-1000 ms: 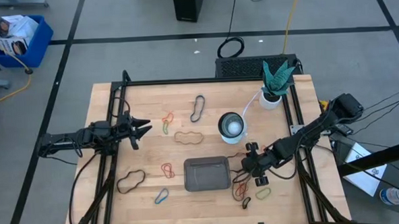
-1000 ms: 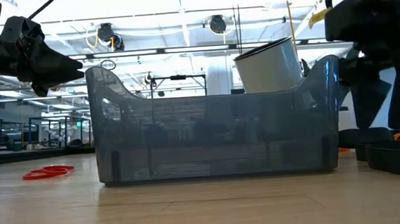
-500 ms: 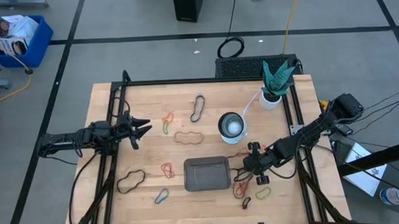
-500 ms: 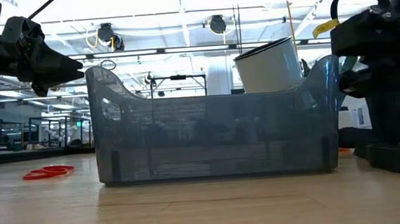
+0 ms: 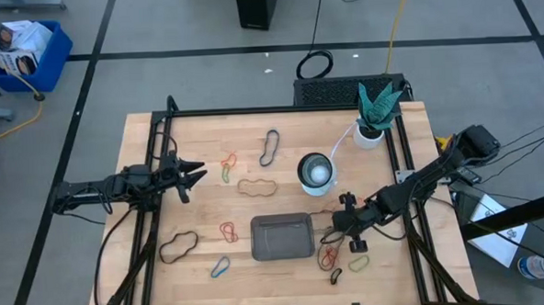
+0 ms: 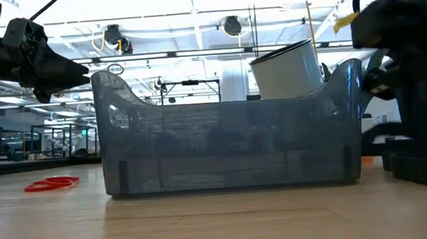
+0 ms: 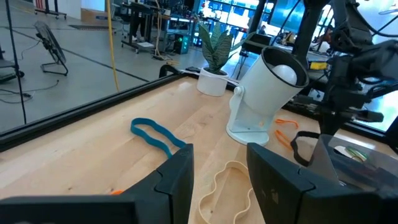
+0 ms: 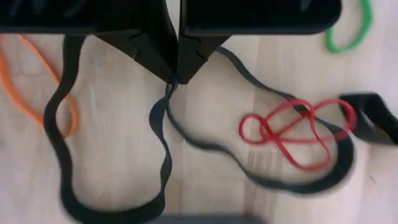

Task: Pick and place rubber bands into bin
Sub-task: Put the top right large black rubber band into the black bin

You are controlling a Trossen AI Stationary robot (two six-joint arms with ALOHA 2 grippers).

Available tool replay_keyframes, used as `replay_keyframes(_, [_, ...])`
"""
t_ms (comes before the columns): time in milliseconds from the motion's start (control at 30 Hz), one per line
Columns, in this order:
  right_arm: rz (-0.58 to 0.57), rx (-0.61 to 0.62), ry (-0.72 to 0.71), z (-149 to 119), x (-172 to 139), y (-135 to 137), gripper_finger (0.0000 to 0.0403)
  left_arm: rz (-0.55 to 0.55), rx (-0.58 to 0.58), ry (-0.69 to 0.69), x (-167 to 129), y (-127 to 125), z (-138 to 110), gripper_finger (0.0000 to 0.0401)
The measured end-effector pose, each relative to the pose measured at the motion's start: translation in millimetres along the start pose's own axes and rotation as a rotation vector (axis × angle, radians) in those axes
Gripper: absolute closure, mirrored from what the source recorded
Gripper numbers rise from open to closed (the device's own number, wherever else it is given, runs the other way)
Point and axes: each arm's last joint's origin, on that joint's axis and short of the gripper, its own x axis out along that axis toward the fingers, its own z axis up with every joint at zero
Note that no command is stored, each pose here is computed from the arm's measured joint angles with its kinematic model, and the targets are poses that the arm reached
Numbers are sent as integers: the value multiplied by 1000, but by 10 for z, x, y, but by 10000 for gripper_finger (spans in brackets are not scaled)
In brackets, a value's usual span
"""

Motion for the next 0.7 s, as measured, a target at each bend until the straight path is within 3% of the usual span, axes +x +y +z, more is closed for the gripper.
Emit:
replay_keyframes(233, [2,80,-181,87,-315,-17,402,0,0,0,0,0,0,247])
replay_keyframes(400, [12,90,-408,193,-609,-23,402,0,0,0,0,0,0,247])
replay_keyframes(600, [136,2,-829,450,-1044,45,402,0,0,0,0,0,0,247])
replay_keyframes(700, [120,-76,-918,590,-1267,85,402,0,-1,-1,0,0,1,247])
